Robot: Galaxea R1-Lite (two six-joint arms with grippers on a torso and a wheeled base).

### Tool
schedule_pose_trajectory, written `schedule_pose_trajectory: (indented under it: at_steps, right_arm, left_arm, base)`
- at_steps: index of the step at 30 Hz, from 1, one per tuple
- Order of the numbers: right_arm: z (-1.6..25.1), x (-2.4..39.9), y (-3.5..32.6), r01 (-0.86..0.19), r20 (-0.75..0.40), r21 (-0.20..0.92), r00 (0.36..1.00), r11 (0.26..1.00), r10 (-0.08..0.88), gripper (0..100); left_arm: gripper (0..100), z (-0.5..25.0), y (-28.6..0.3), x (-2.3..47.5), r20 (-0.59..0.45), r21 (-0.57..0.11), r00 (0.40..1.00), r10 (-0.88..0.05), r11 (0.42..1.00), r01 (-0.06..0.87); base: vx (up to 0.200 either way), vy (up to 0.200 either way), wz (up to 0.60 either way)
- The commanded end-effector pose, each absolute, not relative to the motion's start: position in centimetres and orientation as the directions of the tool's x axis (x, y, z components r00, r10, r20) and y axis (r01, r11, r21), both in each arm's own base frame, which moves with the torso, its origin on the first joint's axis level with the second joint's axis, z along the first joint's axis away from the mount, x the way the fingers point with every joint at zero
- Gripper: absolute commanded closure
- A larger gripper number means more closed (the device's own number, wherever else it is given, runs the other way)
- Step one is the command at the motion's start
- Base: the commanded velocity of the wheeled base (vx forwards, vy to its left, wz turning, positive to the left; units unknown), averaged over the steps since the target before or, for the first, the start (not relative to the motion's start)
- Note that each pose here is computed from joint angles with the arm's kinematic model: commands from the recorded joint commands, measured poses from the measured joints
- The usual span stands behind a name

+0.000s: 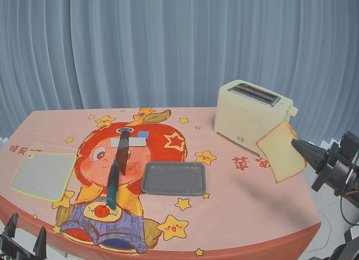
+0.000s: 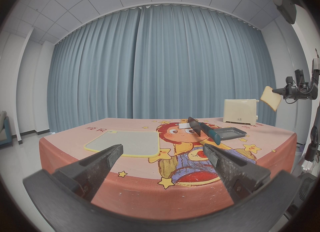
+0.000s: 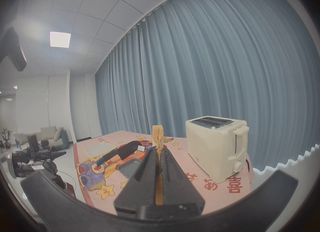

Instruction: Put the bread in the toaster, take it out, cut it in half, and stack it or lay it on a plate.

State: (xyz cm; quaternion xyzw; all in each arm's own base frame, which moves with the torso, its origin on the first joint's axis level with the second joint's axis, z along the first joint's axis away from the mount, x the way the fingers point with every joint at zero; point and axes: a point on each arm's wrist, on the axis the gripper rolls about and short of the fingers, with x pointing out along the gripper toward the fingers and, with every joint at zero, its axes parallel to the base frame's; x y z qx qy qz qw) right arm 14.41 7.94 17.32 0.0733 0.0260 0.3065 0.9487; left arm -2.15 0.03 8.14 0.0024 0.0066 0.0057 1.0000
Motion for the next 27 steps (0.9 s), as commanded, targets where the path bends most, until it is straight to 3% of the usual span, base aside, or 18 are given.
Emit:
schedule_pose_trajectory:
  at_steps: [1,13,27]
  right_arm:
    - [16.7,13.3,7.5,-0.589,-0.015,0.114,0.804,0.800,0.594,100]
    - [16.5,12.0,7.0,-0.626,0.002,0.033,0.780,0.779,0.626,100]
    - [15.4,11.4,6.6,-0.628,-0.065,-0.071,0.778,0.775,0.625,100]
  left_arm:
    - [0,7.7,0.0,-2.0,-0.032,0.005,0.999,0.012,1.000,-0.012]
    - [0,7.7,0.0,-2.0,-0.032,-0.004,0.999,0.020,1.000,-0.020]
    - [0,7.7,0.0,-2.0,-0.032,0.002,0.999,0.020,1.000,-0.020]
  base:
    - [0.000,0.000,0.00]
    - [0.000,0.000,0.00]
    - [0.000,0.000,0.00]
